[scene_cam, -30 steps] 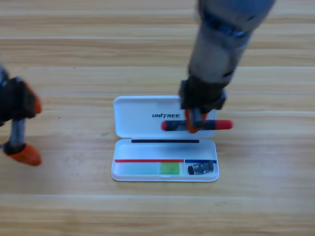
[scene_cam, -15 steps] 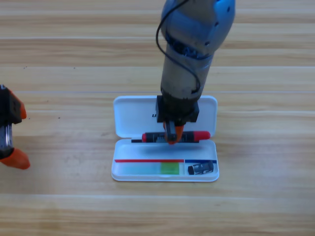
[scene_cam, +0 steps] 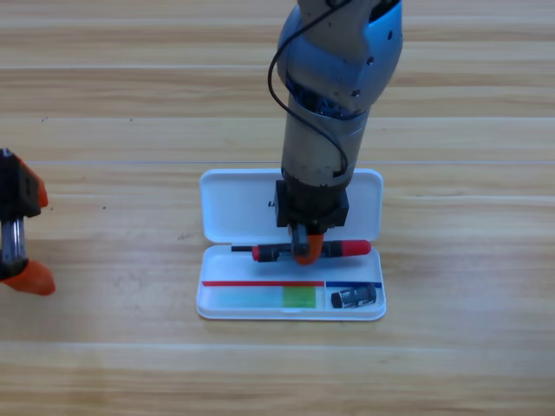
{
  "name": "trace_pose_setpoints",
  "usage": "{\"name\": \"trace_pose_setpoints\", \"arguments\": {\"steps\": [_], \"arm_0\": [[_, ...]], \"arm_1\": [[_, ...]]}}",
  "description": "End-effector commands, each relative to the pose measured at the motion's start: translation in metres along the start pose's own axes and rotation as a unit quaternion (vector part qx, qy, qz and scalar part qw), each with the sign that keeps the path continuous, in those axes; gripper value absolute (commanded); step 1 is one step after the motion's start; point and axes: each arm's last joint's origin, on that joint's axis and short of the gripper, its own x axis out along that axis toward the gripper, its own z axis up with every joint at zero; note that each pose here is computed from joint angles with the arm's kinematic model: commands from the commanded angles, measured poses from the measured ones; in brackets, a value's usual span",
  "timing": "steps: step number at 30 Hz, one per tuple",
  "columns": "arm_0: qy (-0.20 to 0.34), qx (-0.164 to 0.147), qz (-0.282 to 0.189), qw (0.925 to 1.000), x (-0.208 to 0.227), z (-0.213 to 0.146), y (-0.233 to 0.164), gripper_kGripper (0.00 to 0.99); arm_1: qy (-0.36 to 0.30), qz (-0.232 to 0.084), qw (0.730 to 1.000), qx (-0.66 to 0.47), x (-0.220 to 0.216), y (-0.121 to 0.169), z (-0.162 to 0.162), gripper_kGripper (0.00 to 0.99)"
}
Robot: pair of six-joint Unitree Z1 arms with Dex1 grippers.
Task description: Clean up eraser and pencils
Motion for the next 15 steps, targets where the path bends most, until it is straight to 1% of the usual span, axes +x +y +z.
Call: {"name": "trace_pose_setpoints", "arguments": {"steps": [1,5,8,11,15], "arm_0": [[0.016,0.001,0.0,0.9999,0.009,-0.008,-0.001,0.99],[0.018,0.002,0.002,0.9998,0.011,-0.008,-0.002,0.99],[0.01,0.001,0.011,0.9999,0.008,-0.008,0.002,0.99],[-0.006,-0.002,0.031,0.9995,0.0,-0.005,0.013,0.99],[-0.031,-0.011,0.067,0.9972,-0.01,0.005,0.045,0.986]], "arm_1": [[0.018,0.023,1.0,-0.002,0.024,0.01,0.009,0.888],[0.009,0.019,1.0,-0.003,0.014,0.011,0.009,0.907],[-0.009,0.013,1.0,-0.004,-0.009,0.016,0.007,0.917],[-0.049,0.017,0.999,-0.007,-0.052,0.032,-0.003,0.917],[-0.138,0.037,0.99,-0.018,-0.128,0.067,-0.031,0.919]]}}
